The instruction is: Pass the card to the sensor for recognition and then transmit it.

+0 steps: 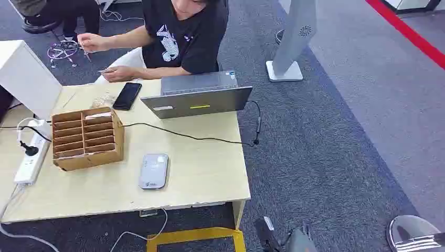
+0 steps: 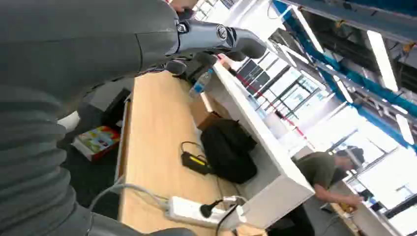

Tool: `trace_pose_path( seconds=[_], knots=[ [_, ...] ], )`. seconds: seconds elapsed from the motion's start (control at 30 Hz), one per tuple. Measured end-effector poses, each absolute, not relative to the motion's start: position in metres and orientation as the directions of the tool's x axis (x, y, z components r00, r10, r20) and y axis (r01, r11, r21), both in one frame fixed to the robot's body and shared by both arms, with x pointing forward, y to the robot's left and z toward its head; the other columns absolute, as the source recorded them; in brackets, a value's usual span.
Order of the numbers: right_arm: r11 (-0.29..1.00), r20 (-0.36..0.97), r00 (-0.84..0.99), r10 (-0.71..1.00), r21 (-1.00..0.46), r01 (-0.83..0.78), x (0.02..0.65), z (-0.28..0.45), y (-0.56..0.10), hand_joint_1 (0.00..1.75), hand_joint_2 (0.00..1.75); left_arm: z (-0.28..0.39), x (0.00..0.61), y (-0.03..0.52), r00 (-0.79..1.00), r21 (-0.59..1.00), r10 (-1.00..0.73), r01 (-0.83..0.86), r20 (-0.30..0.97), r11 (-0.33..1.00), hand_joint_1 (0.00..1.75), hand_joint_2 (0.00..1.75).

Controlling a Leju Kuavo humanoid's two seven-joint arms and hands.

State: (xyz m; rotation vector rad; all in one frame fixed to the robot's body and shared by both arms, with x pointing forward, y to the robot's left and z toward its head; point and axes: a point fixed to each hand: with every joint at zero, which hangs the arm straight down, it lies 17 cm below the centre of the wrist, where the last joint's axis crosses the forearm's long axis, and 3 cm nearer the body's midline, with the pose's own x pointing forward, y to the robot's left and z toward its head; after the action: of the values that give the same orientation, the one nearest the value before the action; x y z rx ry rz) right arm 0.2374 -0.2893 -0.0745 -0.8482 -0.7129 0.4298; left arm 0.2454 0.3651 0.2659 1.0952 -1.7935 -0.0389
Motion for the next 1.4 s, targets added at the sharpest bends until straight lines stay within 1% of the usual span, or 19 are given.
trace_pose_path(
  seconds=[0.17,0.23,0.3,0.53,0.63,0.77,0.9,1.1,1.4],
  knots=[
    [0.608,0.420,0.682,0.599,-0.792,-0.046,0.250,-0.076,-0.286,0.00,1.75,0.285,0.280,0.381,-0.118,0.477,-0.719,-0.673,0.685,0.565,0.00,1.75],
    [0.630,0.456,0.678,0.576,-0.776,-0.013,0.262,-0.077,-0.280,0.00,1.75,0.294,0.316,0.393,-0.120,0.497,-0.753,-0.683,0.646,0.535,0.00,1.75],
    [0.644,0.471,0.675,0.567,-0.765,-0.007,0.267,-0.078,-0.275,0.00,1.75,0.298,0.334,0.401,-0.107,0.510,-0.769,-0.689,0.630,0.514,0.00,1.75],
    [0.715,0.560,0.642,0.524,-0.698,0.026,0.295,-0.085,-0.246,0.00,1.75,0.305,0.423,0.447,0.029,0.600,-0.852,-0.722,0.523,0.344,0.00,1.75],
    [0.728,0.579,0.620,0.530,-0.685,0.017,0.305,-0.089,-0.237,0.00,1.75,0.295,0.451,0.457,0.083,0.633,-0.858,-0.712,0.507,0.305,0.00,1.75],
    [0.738,0.596,0.595,0.539,-0.674,0.008,0.312,-0.094,-0.229,0.00,1.75,0.279,0.477,0.458,0.116,0.662,-0.856,-0.689,0.504,0.296,0.00,1.75],
    [0.733,0.584,0.588,0.560,-0.680,-0.021,0.312,-0.101,-0.225,0.00,1.75,0.263,0.493,0.454,0.135,0.694,-0.857,-0.655,0.498,0.300,0.00,1.75],
    [0.729,0.579,0.577,0.576,-0.683,-0.042,0.314,-0.103,-0.221,0.00,1.75,0.254,0.508,0.440,0.137,0.721,-0.861,-0.619,0.490,0.312,0.00,1.75],
    [0.729,0.579,0.571,0.582,-0.683,-0.051,0.317,-0.103,-0.216,0.00,1.75,0.250,0.520,0.419,0.104,0.708,-0.838,-0.597,0.535,0.377,0.00,1.75]
  ],
)
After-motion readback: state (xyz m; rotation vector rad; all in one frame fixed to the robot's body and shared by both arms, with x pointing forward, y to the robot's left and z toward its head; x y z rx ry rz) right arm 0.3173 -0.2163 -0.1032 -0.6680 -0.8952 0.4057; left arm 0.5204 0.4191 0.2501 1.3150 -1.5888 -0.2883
